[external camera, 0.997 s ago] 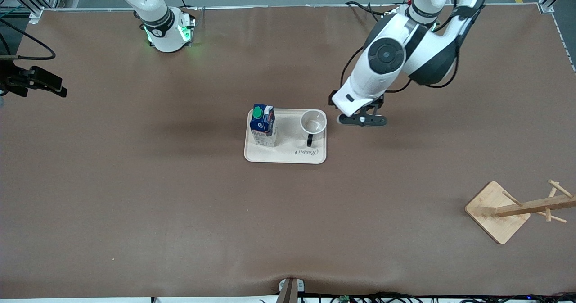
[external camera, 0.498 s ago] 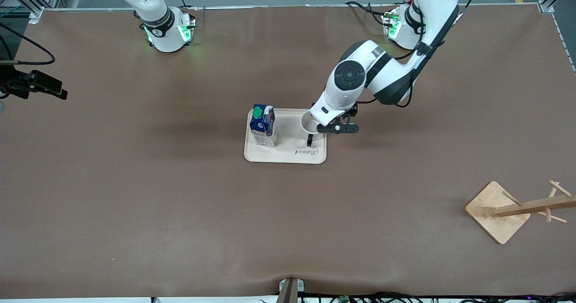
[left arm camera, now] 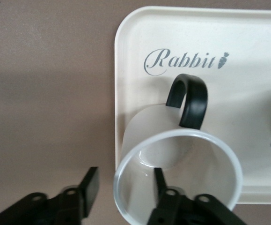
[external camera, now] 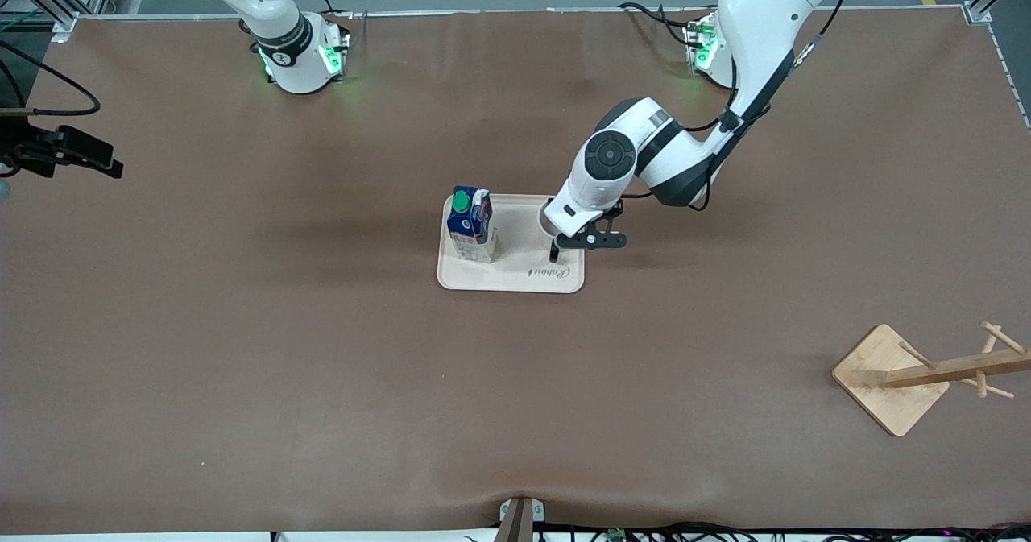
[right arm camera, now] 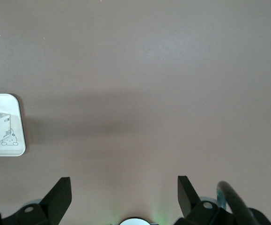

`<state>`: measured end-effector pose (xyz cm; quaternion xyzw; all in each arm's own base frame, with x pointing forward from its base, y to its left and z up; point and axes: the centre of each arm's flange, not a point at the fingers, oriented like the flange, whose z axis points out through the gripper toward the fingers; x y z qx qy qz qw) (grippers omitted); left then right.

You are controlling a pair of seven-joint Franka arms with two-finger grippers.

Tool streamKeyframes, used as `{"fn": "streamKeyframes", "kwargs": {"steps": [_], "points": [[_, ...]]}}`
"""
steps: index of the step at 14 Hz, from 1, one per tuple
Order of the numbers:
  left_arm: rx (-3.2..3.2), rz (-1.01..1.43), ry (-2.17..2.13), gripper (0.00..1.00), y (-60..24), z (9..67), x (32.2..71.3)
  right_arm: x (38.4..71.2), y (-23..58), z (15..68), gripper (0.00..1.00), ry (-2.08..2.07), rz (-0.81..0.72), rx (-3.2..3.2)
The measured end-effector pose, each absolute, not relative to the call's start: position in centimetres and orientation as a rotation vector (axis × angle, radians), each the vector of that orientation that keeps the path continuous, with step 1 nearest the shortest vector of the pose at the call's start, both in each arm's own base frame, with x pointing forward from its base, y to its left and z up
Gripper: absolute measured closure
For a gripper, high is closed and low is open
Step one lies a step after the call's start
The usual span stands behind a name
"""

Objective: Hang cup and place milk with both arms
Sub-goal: 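Reach the left gripper to the white mug and grasp its rim, then carry the mug toward the wooden stand while the right gripper grasps the milk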

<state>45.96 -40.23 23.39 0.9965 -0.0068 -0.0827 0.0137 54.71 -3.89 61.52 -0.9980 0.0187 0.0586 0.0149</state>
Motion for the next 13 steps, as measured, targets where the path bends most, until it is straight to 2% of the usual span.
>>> {"fn": "streamKeyframes", "kwargs": {"steps": [3, 4, 8, 13], "points": [[3.096, -0.245, -0.014, 0.86, -40.2, 23.4, 46.4, 55.3, -3.4, 60.9, 0.0, 0.041, 0.178, -3.106], [3.09, -0.229, -0.009, 0.94, -40.3, 23.9, 46.9, 55.8, -2.8, 60.5, 0.0, 0.026, 0.161, -3.109], [3.061, -0.113, 0.039, 0.93, -39.9, 28.2, 50.1, 57.2, -1.5, 58.3, 0.0, -0.005, 0.187, -3.108], [3.134, 0.001, 0.134, 0.93, -33.4, 40.8, 55.0, 59.2, -1.4, 51.6, 0.0, 0.002, 0.382, -3.076]]}}
